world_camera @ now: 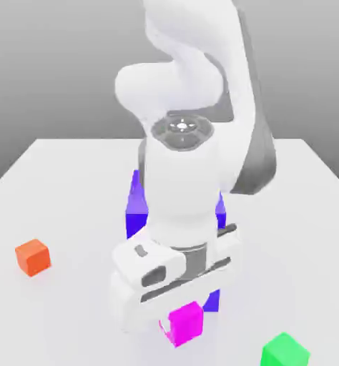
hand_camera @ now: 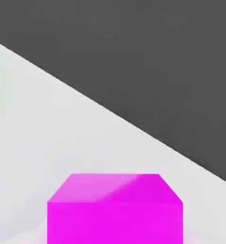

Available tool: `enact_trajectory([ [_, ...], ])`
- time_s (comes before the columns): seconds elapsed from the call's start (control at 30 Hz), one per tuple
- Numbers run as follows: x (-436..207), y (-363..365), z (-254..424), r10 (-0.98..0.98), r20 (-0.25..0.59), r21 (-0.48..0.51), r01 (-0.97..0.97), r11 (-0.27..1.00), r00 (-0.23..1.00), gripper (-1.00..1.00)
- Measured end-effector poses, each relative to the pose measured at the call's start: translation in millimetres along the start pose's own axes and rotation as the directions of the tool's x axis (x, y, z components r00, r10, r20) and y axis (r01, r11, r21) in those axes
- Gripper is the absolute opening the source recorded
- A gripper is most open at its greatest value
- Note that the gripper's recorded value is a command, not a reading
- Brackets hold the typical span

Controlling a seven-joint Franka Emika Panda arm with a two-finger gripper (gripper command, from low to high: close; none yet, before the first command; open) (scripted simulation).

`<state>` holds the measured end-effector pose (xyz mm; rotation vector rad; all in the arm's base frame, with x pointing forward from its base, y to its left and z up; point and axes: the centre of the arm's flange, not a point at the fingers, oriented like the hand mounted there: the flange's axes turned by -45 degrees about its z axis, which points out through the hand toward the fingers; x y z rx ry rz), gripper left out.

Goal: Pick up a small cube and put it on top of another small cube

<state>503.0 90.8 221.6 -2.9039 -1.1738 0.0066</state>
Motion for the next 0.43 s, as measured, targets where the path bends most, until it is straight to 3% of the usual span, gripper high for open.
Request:
enact_trajectory([
  [0.07,34,-36,21,-0.146,0.002,-0.006,0.146,0.989,0.989,-1.00],
  [0.1,48,-50,34,-0.204,0.003,-0.008,0.204,0.979,0.979,1.00],
  [0.3,54,-58,41,-0.232,0.003,-0.009,0.232,0.973,0.973,1.00],
  [0.43,61,-65,0,-0.259,0.002,-0.010,0.259,0.966,0.966,1.00],
])
